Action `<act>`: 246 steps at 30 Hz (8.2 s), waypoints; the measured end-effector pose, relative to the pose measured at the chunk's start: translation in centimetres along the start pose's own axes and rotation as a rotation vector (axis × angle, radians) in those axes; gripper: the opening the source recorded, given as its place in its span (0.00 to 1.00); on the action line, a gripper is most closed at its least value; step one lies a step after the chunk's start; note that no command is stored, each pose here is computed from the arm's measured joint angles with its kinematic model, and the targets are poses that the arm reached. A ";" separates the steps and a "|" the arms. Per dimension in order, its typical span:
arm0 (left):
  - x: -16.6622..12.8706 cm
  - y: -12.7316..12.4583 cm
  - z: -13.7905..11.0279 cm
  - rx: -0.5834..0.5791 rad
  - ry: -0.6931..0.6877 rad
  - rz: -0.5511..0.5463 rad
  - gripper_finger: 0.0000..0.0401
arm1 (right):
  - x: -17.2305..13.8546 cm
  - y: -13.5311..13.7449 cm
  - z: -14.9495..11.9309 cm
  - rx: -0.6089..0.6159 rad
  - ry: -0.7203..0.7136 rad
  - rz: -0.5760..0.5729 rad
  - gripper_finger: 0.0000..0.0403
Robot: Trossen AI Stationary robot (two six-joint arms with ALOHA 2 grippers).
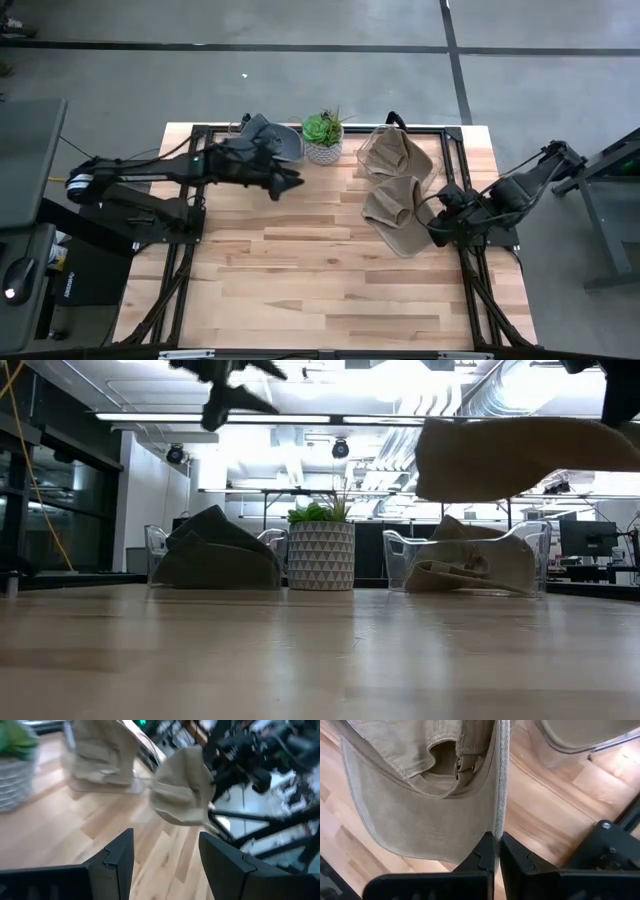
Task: Pick & Place hat
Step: Put the light brown cap into the right transparent bin
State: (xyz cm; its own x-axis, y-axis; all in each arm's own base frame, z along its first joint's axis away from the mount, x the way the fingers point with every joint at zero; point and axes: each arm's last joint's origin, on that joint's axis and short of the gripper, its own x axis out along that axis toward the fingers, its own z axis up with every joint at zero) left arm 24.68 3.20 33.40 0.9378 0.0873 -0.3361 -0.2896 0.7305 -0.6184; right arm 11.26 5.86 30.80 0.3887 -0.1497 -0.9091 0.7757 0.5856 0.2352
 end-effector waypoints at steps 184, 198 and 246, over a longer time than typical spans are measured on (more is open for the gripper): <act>-7.0 14.0 -15.6 -0.574 -0.204 -0.033 0.46 | 6.4 -9.9 17.8 -0.255 0.078 -0.335 0.01; -7.0 14.0 -15.6 -0.574 -0.203 -0.033 0.46 | 9.1 -11.0 16.6 -0.204 0.114 -0.352 0.01; -7.0 14.0 -15.6 -0.575 -0.204 -0.033 0.46 | 7.7 -10.3 19.6 -0.085 -0.014 -0.400 0.36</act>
State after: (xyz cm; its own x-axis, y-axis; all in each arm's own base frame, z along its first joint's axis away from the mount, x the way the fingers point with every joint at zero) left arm 11.06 2.29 16.04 0.9494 0.2399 -0.2025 -0.2634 0.2577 -0.9296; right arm 15.98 -16.90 28.14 0.0721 -0.3899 -0.9180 0.8233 0.5428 -0.1659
